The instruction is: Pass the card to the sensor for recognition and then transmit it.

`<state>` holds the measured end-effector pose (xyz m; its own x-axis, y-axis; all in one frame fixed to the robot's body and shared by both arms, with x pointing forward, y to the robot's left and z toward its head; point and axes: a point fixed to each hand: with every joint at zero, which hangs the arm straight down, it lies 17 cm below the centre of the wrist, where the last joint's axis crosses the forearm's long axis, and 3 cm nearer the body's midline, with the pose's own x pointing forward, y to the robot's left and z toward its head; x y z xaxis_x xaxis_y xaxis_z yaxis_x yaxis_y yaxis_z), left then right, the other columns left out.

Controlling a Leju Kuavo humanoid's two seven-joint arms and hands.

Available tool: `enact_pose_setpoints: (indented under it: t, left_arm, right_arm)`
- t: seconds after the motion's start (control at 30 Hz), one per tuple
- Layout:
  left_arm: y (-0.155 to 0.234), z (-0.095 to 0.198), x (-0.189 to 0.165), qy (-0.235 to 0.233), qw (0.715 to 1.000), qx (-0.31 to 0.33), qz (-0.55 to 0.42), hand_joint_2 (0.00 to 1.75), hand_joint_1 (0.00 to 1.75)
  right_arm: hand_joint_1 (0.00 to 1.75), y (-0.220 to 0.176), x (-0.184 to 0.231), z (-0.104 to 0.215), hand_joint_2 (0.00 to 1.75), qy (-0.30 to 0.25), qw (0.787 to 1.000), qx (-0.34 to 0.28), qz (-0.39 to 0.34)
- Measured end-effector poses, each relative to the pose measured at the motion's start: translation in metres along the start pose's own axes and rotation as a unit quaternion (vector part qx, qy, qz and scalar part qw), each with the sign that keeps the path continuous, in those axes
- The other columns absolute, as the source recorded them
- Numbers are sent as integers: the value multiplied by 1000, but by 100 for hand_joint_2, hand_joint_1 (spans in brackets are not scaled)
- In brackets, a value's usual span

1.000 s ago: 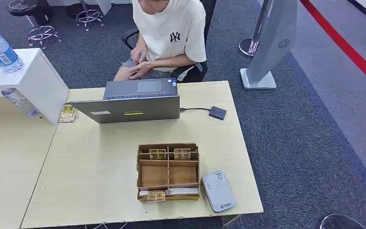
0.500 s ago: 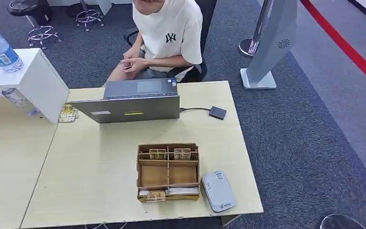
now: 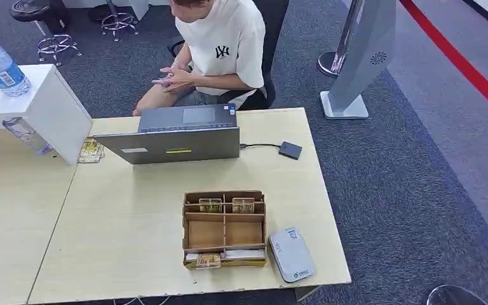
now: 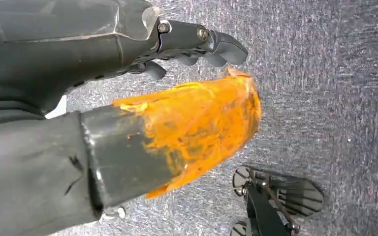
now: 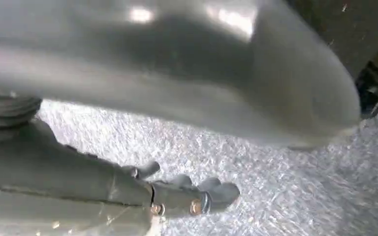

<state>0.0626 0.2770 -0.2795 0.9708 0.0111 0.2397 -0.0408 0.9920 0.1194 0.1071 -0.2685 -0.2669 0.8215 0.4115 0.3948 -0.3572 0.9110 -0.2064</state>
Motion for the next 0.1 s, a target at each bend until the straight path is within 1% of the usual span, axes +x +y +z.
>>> enact_pose_setpoints:
  t: [0.1]
  left_arm:
    - [0,1,-3,0,1000,-8,-1,0,0]
  right_arm:
    - [0,4,-11,3,0,21,999,6,-32]
